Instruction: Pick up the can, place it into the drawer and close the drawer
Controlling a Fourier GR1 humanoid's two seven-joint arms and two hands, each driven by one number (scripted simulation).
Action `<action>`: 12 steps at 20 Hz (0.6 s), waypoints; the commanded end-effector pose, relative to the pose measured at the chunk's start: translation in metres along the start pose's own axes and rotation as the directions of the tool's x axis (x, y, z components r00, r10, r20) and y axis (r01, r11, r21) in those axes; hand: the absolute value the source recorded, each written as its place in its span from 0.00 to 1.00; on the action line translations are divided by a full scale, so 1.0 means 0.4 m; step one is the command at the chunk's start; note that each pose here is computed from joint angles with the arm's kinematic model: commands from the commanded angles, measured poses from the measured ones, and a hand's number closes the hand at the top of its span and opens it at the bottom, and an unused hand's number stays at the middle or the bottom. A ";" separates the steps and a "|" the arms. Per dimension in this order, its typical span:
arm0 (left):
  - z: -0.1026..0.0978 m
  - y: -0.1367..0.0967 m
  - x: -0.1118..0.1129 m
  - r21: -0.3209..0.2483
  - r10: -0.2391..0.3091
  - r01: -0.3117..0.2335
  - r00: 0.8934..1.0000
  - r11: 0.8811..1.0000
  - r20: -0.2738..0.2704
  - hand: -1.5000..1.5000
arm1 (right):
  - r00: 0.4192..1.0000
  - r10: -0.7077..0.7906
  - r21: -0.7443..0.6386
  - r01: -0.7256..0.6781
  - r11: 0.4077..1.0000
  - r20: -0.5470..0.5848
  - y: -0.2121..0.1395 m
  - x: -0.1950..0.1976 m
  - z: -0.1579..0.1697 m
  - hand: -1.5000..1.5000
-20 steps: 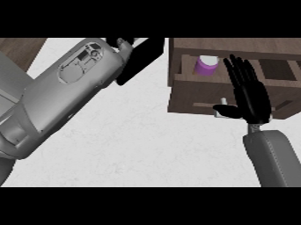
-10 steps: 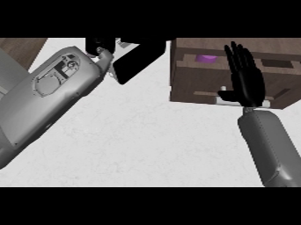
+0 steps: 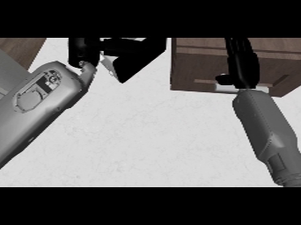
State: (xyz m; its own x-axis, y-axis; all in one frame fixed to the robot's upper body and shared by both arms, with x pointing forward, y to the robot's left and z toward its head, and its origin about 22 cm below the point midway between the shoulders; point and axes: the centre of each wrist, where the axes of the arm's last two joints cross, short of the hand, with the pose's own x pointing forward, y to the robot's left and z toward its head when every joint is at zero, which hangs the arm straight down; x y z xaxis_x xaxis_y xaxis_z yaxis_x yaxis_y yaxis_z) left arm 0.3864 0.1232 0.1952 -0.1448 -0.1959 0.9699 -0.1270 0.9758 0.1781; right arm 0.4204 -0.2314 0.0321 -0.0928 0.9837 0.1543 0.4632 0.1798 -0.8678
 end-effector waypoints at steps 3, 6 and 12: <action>0.031 -0.012 -0.036 0.005 -0.004 0.004 1.000 1.000 0.013 0.00 | 1.000 -0.009 -0.012 0.009 1.000 0.009 0.003 0.056 -0.058 0.00; 0.037 0.035 -0.042 -0.014 -0.012 0.012 1.000 1.000 0.024 0.00 | 1.000 0.013 -0.007 -0.013 1.000 0.004 -0.015 0.074 -0.093 0.00; 0.063 0.051 -0.055 -0.027 -0.004 0.005 1.000 1.000 0.020 0.00 | 0.999 -0.014 -0.016 0.014 1.000 -0.040 -0.042 0.052 -0.125 0.00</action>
State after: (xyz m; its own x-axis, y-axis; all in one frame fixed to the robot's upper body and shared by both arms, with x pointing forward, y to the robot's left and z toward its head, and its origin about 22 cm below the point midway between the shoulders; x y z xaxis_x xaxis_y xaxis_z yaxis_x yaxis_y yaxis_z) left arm 0.3679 0.1422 0.1748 -0.1568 -0.2051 0.9661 -0.1130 0.9755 0.1887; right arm 0.4464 -0.2208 0.0577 -0.0639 0.9872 0.1460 0.4509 0.1591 -0.8783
